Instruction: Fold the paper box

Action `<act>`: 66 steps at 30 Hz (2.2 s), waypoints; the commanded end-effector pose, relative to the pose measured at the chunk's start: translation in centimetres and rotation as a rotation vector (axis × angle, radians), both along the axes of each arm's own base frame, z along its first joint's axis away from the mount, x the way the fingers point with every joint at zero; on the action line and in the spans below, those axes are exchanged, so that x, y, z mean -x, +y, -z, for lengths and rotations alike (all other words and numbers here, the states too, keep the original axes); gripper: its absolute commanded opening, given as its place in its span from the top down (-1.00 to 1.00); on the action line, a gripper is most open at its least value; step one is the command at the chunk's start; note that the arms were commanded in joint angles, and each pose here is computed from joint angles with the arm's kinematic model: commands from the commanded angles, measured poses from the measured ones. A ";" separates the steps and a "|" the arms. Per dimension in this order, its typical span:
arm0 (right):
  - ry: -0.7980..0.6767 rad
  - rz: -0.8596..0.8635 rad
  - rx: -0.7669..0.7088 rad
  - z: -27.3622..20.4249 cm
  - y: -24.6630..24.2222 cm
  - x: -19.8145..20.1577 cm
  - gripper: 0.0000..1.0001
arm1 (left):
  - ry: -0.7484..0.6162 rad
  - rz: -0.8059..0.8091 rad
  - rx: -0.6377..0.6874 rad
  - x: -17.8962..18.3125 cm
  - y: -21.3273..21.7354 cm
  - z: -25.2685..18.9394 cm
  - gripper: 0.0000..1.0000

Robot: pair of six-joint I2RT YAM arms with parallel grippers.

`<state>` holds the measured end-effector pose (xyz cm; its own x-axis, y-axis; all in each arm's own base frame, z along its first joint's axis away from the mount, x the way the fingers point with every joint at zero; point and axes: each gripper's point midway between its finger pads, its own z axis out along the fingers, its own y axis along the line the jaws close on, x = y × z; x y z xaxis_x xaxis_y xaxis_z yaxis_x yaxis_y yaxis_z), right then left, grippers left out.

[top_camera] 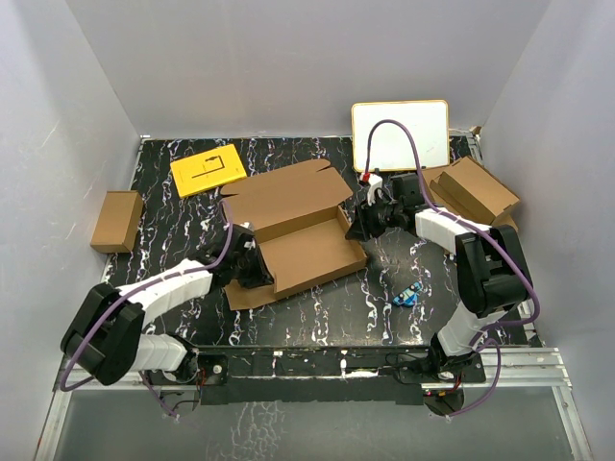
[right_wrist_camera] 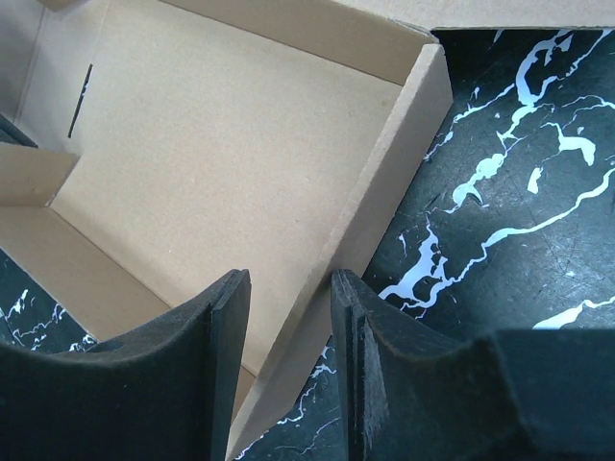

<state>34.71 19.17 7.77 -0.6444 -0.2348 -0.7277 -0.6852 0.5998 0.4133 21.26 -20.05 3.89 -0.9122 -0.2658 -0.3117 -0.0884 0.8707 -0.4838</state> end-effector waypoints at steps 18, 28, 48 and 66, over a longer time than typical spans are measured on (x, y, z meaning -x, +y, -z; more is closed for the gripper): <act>-0.041 0.013 -0.011 -0.9 0.5 -0.8 0.12 | -0.117 0.002 -0.116 -0.9 2.0 -3.9 0.59; -0.035 0.016 -0.005 -0.6 0.4 -0.9 0.12 | -0.259 -0.087 -0.310 -0.8 7.9 -7.6 -0.16; -0.023 0.014 -0.008 -0.3 0.4 -0.8 0.12 | -0.126 -0.210 -0.132 -1.9 9.8 -2.0 -0.16; 0.015 0.001 -0.033 0.3 0.9 -0.3 0.14 | -0.149 -0.197 0.036 -2.0 7.3 -4.0 0.75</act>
<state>34.69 19.24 6.90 -0.6753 -0.2256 -0.7022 -0.6571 0.6163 0.4340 22.26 -11.35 5.39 -0.8046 -0.4248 -0.4150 -0.2251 0.8648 -0.4489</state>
